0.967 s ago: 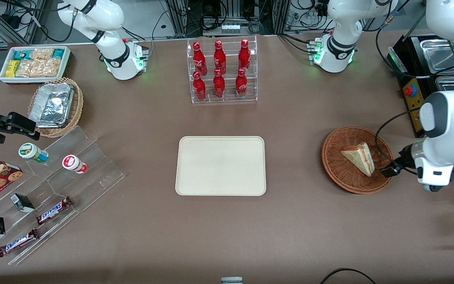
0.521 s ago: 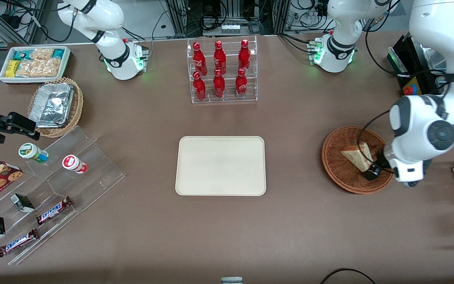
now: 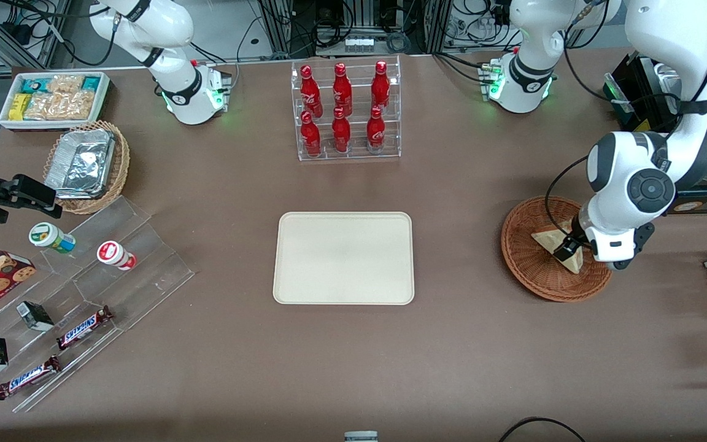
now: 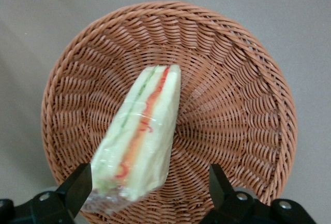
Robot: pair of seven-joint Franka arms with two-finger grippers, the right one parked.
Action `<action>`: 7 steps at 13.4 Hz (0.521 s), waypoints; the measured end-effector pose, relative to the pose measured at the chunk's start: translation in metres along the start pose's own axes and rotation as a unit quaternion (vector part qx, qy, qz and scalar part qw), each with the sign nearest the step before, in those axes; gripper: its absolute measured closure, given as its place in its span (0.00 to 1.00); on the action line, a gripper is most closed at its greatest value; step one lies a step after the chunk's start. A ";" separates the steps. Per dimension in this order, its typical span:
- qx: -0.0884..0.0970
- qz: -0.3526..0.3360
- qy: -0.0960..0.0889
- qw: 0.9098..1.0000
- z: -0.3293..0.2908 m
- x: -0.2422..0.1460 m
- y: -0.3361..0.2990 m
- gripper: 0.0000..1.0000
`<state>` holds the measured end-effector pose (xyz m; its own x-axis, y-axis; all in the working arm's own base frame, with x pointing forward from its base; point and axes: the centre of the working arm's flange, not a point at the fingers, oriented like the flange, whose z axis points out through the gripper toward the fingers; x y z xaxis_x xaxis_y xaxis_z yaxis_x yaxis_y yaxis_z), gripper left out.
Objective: Place sandwich from basket to tray
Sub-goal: 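Close the left gripper on the wrapped sandwich in the basket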
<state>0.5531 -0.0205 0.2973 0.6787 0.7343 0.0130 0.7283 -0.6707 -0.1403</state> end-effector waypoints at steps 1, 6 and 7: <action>-0.001 -0.001 0.002 1.000 -0.003 0.001 -0.002 0.00; -0.003 -0.007 0.003 1.000 0.000 0.002 -0.008 0.00; -0.004 -0.008 0.003 1.000 0.006 -0.001 -0.010 0.00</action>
<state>0.5445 -0.0138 0.2928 0.6670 0.7448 0.0212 0.7404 -0.6593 -0.1311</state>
